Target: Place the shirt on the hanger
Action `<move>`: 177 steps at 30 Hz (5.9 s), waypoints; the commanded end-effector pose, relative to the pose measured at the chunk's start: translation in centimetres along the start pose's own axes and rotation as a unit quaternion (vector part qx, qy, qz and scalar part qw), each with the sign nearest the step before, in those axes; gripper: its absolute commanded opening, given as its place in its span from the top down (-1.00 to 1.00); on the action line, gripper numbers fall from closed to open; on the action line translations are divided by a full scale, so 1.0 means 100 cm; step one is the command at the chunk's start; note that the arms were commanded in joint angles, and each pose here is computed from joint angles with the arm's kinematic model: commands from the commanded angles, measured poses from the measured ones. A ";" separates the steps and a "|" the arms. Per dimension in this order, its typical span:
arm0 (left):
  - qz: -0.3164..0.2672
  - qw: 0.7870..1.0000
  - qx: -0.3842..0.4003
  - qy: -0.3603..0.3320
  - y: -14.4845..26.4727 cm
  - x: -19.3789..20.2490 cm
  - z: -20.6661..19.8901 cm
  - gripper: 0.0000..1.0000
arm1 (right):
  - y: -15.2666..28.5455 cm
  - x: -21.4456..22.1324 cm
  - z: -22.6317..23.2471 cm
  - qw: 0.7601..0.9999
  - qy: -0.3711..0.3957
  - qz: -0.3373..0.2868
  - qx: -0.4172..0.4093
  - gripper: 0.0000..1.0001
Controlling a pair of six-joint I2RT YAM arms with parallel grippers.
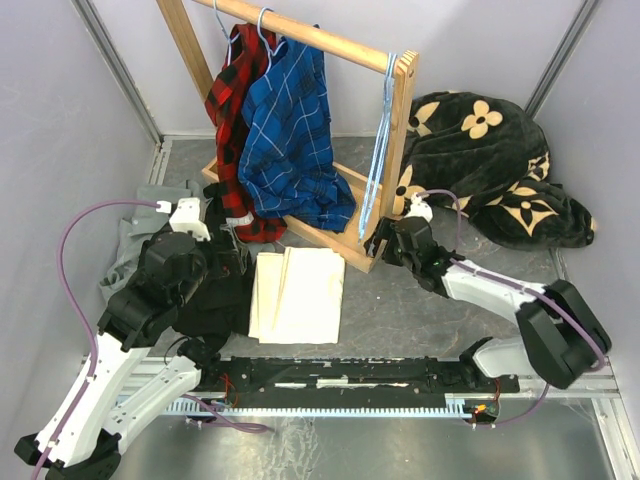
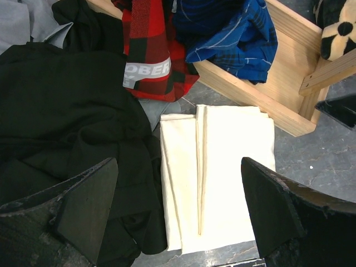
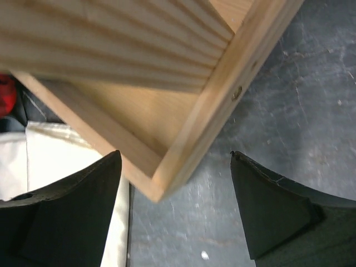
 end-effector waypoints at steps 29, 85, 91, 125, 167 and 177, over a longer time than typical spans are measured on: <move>0.005 1.000 0.015 0.023 -0.002 -0.001 -0.008 -0.94 | -0.044 -0.143 -0.040 0.993 -0.007 -0.114 -0.027 -0.82; 0.006 0.963 -0.210 0.171 -0.091 0.005 0.070 0.95 | 0.163 0.029 -0.034 0.999 0.003 -0.023 -0.039 -0.81; -0.098 0.970 -0.184 0.122 -0.024 -0.090 0.049 0.95 | 0.174 0.017 -0.033 0.998 -0.009 -0.042 -0.042 -0.80; -0.034 0.994 0.101 0.020 0.014 -0.040 -0.183 -0.20 | 0.203 0.004 -0.053 0.996 -0.026 -0.078 -0.016 -0.86; -0.237 0.963 -0.040 0.123 0.127 -0.118 0.027 -0.74 | -0.003 0.037 0.363 0.914 0.307 -0.056 -0.259 -0.95; -0.239 0.963 -0.033 0.123 0.134 -0.119 0.027 -0.73 | -0.070 0.083 0.377 0.896 0.349 0.042 -0.272 -0.88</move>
Point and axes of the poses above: each gripper's point midway between its finger pads, its own y axis back along the fingers, its own z axis along the line the jaws close on, x = y × z, the point moved 3 cm from there along y, back along the fingers, and after that the axes turned 9 degrees about y, right-handed, at the moved point
